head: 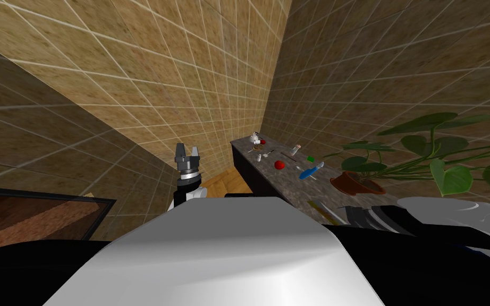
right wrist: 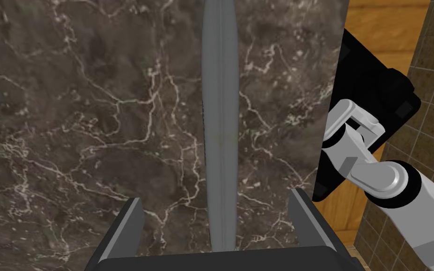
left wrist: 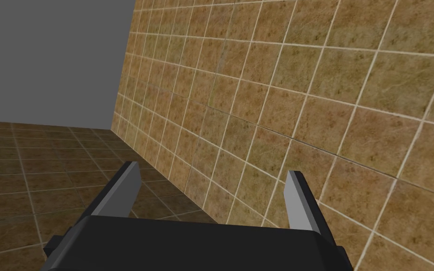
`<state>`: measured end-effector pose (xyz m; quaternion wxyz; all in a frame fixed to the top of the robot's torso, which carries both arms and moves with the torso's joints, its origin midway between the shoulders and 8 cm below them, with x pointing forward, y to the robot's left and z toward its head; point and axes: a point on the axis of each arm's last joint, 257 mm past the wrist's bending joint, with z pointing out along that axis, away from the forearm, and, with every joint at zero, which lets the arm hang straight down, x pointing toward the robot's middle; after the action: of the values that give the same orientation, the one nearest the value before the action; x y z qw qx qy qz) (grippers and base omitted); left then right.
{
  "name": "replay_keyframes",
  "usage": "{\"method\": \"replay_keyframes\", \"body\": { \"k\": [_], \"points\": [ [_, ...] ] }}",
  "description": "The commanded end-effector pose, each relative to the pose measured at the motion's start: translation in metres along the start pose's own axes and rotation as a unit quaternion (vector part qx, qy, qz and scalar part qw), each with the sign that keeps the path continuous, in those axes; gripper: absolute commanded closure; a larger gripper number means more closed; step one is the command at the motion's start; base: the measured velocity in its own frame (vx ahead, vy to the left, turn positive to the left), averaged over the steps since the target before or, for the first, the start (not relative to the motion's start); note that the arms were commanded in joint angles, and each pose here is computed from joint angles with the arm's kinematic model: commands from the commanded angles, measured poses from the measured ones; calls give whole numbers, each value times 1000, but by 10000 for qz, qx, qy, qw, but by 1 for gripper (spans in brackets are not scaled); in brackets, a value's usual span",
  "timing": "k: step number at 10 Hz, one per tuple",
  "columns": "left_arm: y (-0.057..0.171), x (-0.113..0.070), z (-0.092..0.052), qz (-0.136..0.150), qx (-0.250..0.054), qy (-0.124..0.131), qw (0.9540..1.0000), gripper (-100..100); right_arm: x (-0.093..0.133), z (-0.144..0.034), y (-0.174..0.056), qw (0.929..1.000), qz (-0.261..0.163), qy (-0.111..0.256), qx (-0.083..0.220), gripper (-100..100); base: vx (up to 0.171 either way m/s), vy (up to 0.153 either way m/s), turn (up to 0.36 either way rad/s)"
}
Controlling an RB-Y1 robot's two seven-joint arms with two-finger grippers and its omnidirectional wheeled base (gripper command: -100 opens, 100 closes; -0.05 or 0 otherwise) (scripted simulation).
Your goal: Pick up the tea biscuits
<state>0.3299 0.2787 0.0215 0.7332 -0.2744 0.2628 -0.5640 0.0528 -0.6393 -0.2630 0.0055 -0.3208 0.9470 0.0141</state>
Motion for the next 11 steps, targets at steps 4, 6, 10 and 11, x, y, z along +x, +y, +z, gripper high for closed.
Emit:
{"method": "replay_keyframes", "body": {
  "k": [4, 6, 10, 11],
  "points": [
    [0, 0, 0, 1, 0, 0, 10000, 0, 0, 13, -3, 9998, -123, -20, -138, -100, 1, 18, 49],
    [0, 0, 0, 1, 0, 0, 10000, 0, 2, 13, -4, 9998, -133, 8, -133, -100, -2, 19, 25],
    [0, 0, 0, 1, 0, 0, 10000, 0, 4, 22, -6, 9997, -162, -30, -201, -100, -1, 17, 48],
    [0, 0, 0, 1, 0, 0, 10000, 0, 4, 23, -5, 9997, -165, -28, -204, -100, -1, 3, -15]
  ]
}}
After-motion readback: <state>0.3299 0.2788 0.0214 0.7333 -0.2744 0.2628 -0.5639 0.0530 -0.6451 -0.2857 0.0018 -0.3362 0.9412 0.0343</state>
